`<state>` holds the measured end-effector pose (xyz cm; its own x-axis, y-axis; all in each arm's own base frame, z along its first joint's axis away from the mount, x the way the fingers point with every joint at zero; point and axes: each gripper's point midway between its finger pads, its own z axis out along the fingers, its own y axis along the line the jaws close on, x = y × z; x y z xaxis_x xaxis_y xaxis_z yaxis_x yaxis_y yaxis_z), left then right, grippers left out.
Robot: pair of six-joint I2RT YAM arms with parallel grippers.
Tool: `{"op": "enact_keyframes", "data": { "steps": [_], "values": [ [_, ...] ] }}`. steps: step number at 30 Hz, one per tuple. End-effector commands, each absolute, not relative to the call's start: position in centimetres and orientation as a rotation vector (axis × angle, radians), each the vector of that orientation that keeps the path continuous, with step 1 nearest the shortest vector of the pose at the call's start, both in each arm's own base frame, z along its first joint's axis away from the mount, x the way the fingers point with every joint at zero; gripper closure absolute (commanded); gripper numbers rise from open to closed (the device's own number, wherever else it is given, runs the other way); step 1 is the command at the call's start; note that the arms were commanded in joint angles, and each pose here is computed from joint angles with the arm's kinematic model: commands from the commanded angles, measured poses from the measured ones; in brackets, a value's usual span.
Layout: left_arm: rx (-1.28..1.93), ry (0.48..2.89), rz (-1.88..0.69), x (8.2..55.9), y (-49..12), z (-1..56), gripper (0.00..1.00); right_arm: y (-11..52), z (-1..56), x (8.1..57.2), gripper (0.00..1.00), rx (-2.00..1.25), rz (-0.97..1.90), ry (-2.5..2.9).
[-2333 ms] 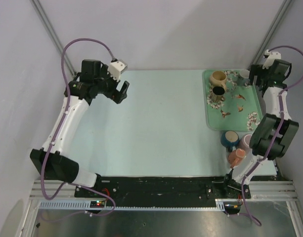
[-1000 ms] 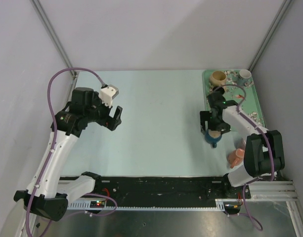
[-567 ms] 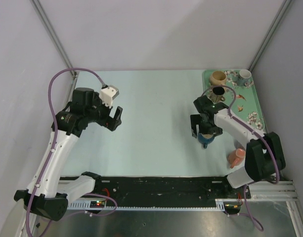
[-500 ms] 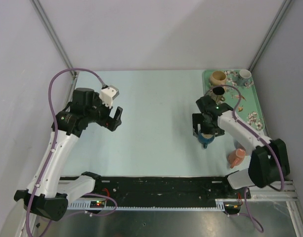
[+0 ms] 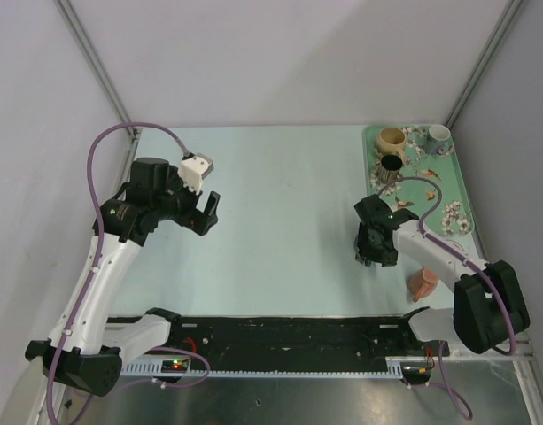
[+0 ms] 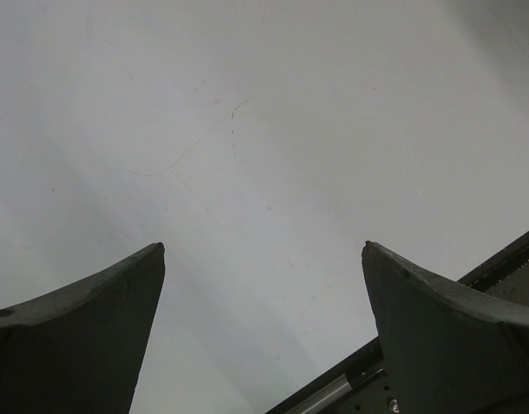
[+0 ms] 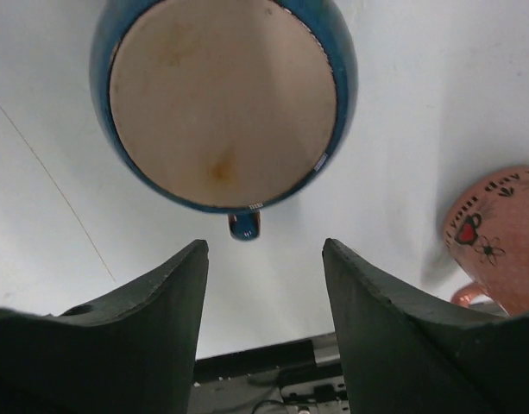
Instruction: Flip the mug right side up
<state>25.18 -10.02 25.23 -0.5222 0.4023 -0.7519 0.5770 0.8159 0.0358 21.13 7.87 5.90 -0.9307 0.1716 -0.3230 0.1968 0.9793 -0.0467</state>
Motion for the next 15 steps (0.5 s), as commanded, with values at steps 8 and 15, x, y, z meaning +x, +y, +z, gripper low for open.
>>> {"op": "enact_keyframes", "data": {
  "steps": [8,15],
  "values": [
    [0.738,2.158,-0.292,24.5,-10.3,25.3,0.0,8.7,2.7,24.1,0.47,0.297,-0.142,2.75],
    [0.731,2.151,-0.293,24.5,-10.3,25.6,0.0,9.1,2.1,25.8,0.83,0.317,-0.117,2.709]
  ]
}}
